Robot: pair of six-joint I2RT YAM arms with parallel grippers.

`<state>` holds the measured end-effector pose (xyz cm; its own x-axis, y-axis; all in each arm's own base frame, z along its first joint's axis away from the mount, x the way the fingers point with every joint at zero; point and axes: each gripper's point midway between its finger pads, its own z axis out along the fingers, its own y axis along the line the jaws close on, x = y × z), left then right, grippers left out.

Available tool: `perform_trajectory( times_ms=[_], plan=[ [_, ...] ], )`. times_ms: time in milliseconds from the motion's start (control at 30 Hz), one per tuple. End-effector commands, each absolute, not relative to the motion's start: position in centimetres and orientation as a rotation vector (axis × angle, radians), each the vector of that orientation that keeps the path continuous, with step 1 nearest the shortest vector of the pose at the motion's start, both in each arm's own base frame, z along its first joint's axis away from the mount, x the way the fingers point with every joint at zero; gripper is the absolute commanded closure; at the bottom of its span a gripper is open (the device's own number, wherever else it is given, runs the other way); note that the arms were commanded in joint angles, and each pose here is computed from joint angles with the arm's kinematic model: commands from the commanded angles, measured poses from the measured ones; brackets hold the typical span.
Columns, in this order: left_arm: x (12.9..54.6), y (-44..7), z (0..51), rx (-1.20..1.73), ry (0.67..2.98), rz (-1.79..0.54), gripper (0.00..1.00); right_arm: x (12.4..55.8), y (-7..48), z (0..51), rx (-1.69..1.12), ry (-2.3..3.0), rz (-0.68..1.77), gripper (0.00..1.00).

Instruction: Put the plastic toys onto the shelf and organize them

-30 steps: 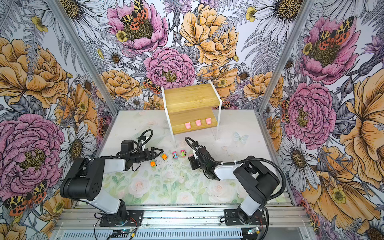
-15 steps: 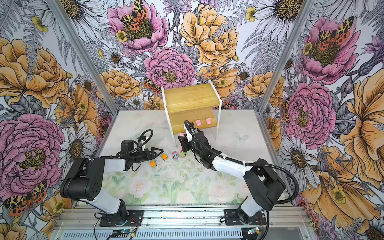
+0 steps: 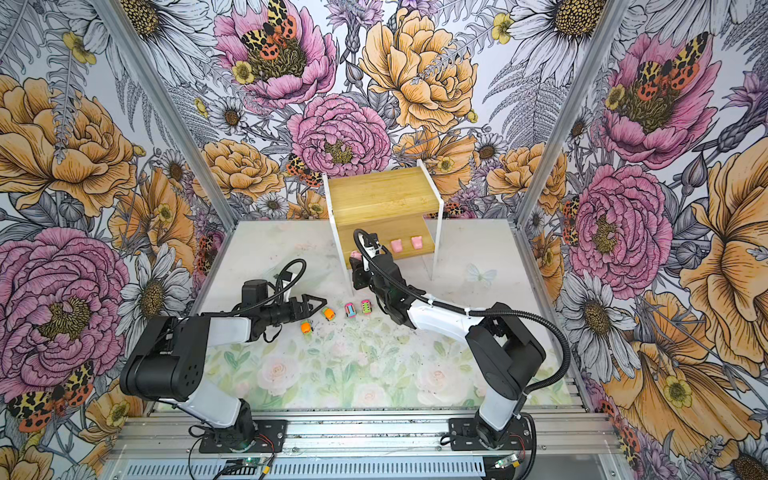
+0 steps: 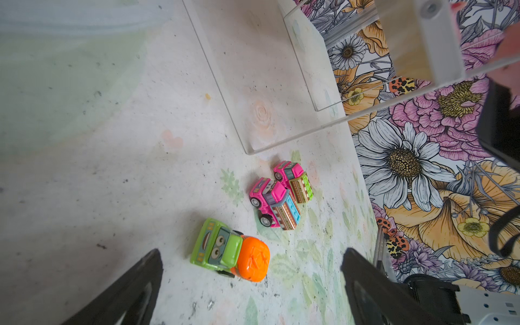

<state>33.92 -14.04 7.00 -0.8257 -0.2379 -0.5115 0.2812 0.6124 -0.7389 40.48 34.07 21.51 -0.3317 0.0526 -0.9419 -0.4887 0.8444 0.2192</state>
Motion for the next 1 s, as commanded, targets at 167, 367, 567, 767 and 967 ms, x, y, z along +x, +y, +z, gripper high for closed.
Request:
perform_trajectory(
  times_ms=[167,367,567,767,967],
  plan=[
    [34.4,-14.0,7.6,0.048,2.239,-1.192,0.01,42.0,34.4,21.7,-0.261,1.827,0.514,0.63],
    [34.4,-14.0,7.5,0.046,2.241,-1.194,0.01,42.3,34.4,21.2,-0.256,1.838,0.502,0.63],
    [34.4,-14.0,7.5,0.045,2.242,-1.192,0.01,42.7,34.6,20.9,-0.262,1.843,0.482,0.63],
    [34.4,-14.0,7.5,0.044,2.241,-1.192,0.01,43.1,34.8,20.7,-0.269,1.843,0.470,0.63],
    [34.3,-14.0,7.5,0.046,2.240,-1.192,0.01,43.5,34.7,20.3,-0.271,1.850,0.460,0.63]
  ],
)
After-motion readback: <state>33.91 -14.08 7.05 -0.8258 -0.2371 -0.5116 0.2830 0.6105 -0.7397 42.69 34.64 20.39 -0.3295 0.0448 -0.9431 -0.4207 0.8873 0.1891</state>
